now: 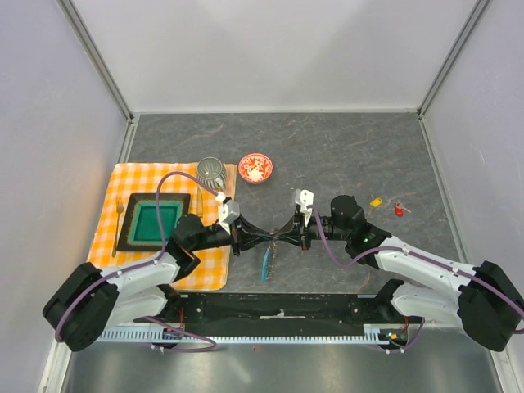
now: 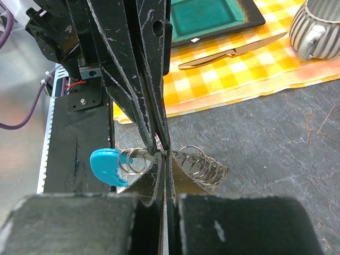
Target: Put the keys on the keyring
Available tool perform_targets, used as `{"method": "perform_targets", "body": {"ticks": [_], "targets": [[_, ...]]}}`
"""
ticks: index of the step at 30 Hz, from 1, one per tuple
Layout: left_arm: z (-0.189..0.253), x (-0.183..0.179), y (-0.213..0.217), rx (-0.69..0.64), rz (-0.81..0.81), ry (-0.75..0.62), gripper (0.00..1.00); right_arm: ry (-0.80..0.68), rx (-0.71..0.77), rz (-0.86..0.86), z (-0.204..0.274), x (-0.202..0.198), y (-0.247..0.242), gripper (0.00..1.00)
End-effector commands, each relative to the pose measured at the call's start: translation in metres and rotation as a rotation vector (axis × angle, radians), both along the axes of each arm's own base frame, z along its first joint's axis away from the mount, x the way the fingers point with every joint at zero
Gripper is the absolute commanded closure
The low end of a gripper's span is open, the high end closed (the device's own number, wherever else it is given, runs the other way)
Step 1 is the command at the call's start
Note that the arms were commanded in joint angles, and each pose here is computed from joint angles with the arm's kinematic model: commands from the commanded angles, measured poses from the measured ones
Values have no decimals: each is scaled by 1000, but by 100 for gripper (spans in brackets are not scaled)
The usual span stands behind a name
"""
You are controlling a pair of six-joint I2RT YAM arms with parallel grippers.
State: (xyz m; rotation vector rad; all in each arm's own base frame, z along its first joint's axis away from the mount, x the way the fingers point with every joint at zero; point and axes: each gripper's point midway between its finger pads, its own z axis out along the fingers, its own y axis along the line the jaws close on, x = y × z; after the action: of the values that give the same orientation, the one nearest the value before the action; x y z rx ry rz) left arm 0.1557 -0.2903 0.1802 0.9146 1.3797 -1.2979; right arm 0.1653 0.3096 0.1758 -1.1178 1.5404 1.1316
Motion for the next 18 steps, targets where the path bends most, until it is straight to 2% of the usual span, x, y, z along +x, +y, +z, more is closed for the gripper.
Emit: {"method": "perform_targets", "body": {"ticks": [1, 6, 7, 8, 9, 13, 16, 18], "targets": [[33, -13, -5, -65, -76, -87, 98, -62, 50, -22, 17, 8, 1, 100], [47, -7, -3, -4, -50, -123, 98, -48, 21, -20, 12, 7, -1, 100], [33, -6, -1, 61, -44, -94, 98, -33, 9, -18, 10, 6, -2, 99], [45, 0, -2, 62, -23, -116, 98, -33, 5, -18, 10, 5, -3, 97], [46, 1, -1, 83, -18, -113, 98, -37, 6, -19, 12, 6, -3, 90], [52, 6, 5, 197, 2, -124, 98, -37, -1, -36, 18, 6, -6, 72], [58, 13, 8, 270, 11, -210, 98, -55, -2, -91, 24, 13, -11, 58], [46, 13, 15, 352, -5, -223, 98, -59, -3, -132, 25, 17, -15, 50]]}}
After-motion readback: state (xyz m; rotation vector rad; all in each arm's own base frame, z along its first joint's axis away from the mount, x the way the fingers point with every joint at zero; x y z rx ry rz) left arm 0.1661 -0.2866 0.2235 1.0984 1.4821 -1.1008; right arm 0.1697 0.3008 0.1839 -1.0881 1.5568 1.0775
